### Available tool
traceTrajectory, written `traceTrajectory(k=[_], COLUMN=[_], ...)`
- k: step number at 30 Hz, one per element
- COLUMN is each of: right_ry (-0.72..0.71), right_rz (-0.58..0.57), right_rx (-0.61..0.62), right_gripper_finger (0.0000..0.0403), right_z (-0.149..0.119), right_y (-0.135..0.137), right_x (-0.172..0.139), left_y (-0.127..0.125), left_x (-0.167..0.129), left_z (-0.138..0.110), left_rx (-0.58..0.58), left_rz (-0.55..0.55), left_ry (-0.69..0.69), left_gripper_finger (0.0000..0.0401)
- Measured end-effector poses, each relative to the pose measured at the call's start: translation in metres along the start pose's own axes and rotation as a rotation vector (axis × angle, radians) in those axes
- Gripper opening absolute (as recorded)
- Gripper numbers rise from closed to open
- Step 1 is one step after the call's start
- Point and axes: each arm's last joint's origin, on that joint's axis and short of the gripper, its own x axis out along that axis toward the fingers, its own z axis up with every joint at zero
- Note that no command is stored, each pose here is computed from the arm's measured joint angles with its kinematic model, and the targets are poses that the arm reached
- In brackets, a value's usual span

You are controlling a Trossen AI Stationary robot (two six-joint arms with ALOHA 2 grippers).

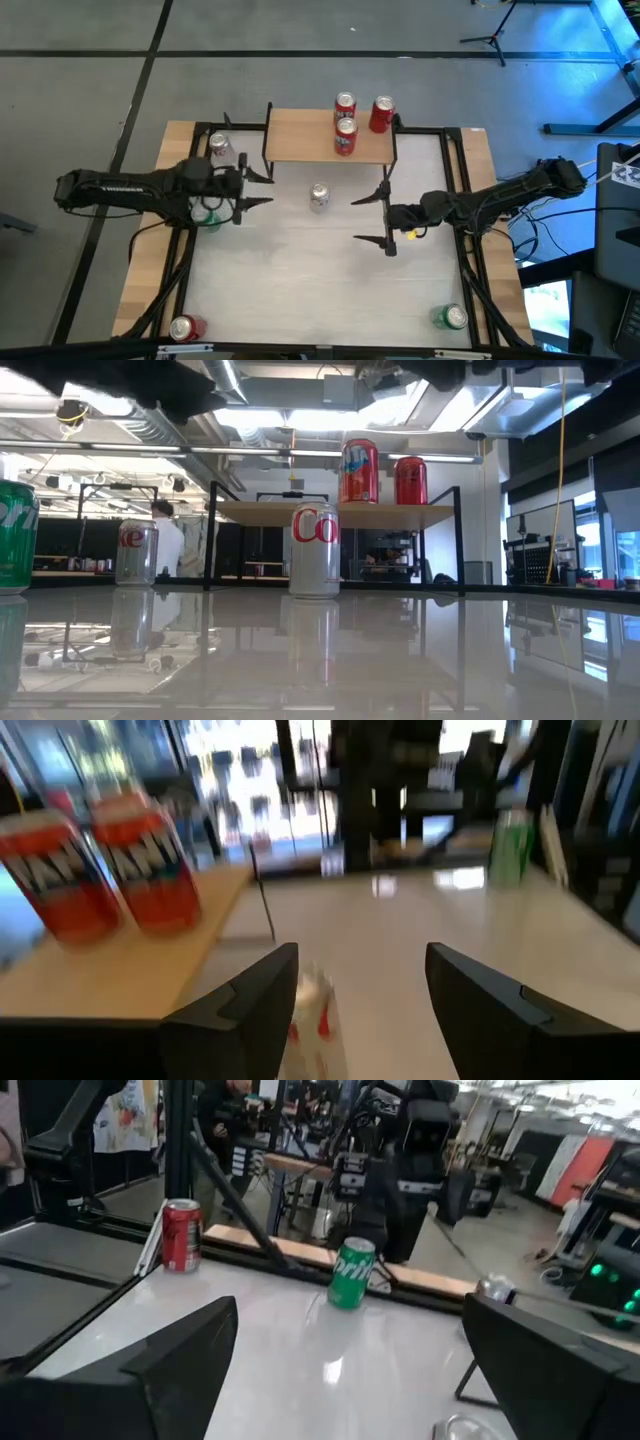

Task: Place canned beverage on shelf
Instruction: Put the red soda can on the shelf and align with the other red soda can

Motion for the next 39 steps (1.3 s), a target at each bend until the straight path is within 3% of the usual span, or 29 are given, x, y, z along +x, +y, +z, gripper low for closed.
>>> traceTrajectory(k=[10, 16, 26, 32, 39], right_ry=[-0.066, -0.098, -0.07, -0.065, -0.089], right_rz=[0.023, 0.063, 0.071, 0.088, 0.349], right_rx=[-0.045, -0.095, -0.098, -0.015, 0.132], right_gripper_finger=[0.0383, 0.0383, 0.0383, 0.0383, 0.0383], right_z=[0.007, 0.009, 0.006, 0.006, 0.001], right_y=[0.0, 0.001, 0.001, 0.002, 0.018], right_x=[0.001, 0.0, 0.001, 0.001, 0.007], left_y=[-0.02, -0.053, -0.118, -0.159, -0.201], left_x=[0.025, 0.047, 0.056, 0.047, 0.023], left_z=[0.043, 0.05, 0.066, 0.067, 0.061], left_rx=[0.037, 0.097, 0.022, -0.073, -0.382], left_rz=[-0.027, -0.121, -0.163, -0.185, -0.182], left_ry=[0.274, 0.356, 0.586, 0.721, 0.878], left_gripper_finger=[0.0208, 0.0208, 0.0208, 0.0208, 0.0208])
